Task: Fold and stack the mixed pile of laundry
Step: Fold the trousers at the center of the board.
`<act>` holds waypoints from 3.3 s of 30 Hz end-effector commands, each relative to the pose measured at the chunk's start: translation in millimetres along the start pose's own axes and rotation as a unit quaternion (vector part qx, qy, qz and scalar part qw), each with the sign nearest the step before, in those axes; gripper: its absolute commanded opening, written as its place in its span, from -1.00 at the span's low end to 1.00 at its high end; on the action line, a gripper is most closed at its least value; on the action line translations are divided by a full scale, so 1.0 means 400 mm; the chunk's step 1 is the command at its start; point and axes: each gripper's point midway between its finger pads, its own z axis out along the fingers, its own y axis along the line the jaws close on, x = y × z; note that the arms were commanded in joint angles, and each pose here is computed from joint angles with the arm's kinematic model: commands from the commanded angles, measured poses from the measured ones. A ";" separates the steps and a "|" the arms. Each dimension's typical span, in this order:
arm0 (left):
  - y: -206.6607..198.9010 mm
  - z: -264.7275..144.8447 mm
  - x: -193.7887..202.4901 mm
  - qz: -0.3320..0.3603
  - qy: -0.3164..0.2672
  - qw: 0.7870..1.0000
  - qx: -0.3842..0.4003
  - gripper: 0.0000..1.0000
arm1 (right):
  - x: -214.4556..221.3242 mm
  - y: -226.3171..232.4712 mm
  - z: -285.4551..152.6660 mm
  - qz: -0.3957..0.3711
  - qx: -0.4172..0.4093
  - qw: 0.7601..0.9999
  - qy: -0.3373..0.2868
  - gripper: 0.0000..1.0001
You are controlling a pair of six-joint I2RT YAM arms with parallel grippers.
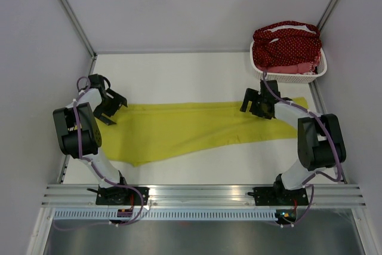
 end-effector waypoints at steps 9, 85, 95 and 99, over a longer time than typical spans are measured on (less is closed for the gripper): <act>0.048 0.058 0.001 0.022 -0.002 0.999 -0.031 0.99 | -0.206 -0.140 0.100 -0.006 0.121 0.990 -0.065 0.96; 0.071 -0.225 -0.196 -0.008 -0.127 0.988 0.084 0.99 | -0.424 -0.682 -0.423 0.073 0.375 0.918 -0.105 -0.99; 0.034 -0.141 -0.104 0.027 -0.071 0.994 0.080 0.99 | -0.577 -0.650 -0.524 0.055 0.366 0.916 -0.153 -1.00; 0.069 -0.103 -0.065 0.026 -0.055 0.996 0.062 0.88 | -0.569 -0.585 -0.499 0.026 0.356 0.924 -0.138 -0.99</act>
